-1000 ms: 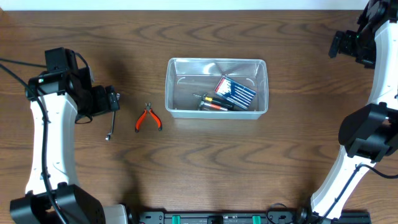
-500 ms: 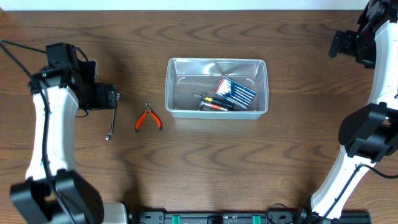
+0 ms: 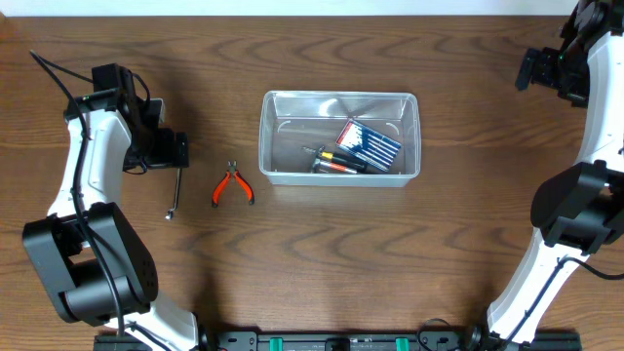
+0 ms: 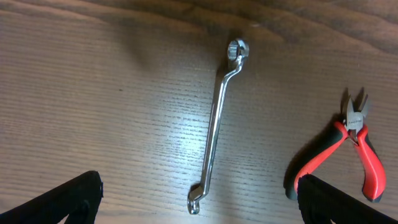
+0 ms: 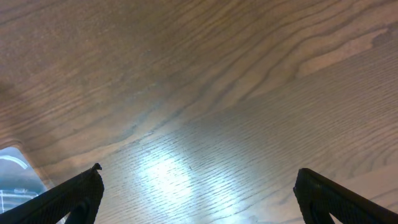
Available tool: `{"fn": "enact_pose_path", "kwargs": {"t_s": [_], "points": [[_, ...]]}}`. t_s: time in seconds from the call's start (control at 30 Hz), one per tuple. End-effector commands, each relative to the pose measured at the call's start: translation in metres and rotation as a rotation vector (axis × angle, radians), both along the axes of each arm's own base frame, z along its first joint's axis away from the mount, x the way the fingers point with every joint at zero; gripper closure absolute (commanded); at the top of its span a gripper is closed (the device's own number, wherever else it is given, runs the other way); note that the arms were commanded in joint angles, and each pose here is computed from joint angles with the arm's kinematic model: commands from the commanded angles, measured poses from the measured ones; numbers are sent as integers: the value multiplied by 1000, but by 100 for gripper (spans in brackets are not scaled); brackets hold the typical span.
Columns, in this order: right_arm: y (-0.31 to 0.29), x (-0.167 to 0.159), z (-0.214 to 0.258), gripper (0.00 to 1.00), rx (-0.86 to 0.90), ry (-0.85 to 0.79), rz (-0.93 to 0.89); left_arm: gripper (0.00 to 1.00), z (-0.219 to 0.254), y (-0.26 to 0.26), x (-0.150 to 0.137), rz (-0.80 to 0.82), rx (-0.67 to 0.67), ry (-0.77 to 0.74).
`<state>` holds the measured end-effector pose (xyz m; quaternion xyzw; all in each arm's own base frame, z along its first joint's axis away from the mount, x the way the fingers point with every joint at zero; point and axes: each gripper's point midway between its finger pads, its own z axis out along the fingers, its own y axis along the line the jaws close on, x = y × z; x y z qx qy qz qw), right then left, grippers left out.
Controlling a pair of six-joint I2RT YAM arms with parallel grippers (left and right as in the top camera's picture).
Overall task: Pack container
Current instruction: 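Lower the left gripper and center it over the wrench shaft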
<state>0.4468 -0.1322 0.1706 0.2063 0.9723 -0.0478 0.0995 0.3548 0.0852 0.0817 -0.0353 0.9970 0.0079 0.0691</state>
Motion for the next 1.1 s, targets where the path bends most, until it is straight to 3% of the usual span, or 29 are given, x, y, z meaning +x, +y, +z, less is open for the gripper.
{"fn": "enact_pose_path", "kwargs": {"t_s": [0.0, 1.07], "points": [[-7, -2, 2, 1, -7, -3, -24, 2, 9, 5, 6, -6, 17, -29], [-6, -2, 2, 1, -7, -3, -22, 2, -43, 2, 4, -39, -23, 94]]}}
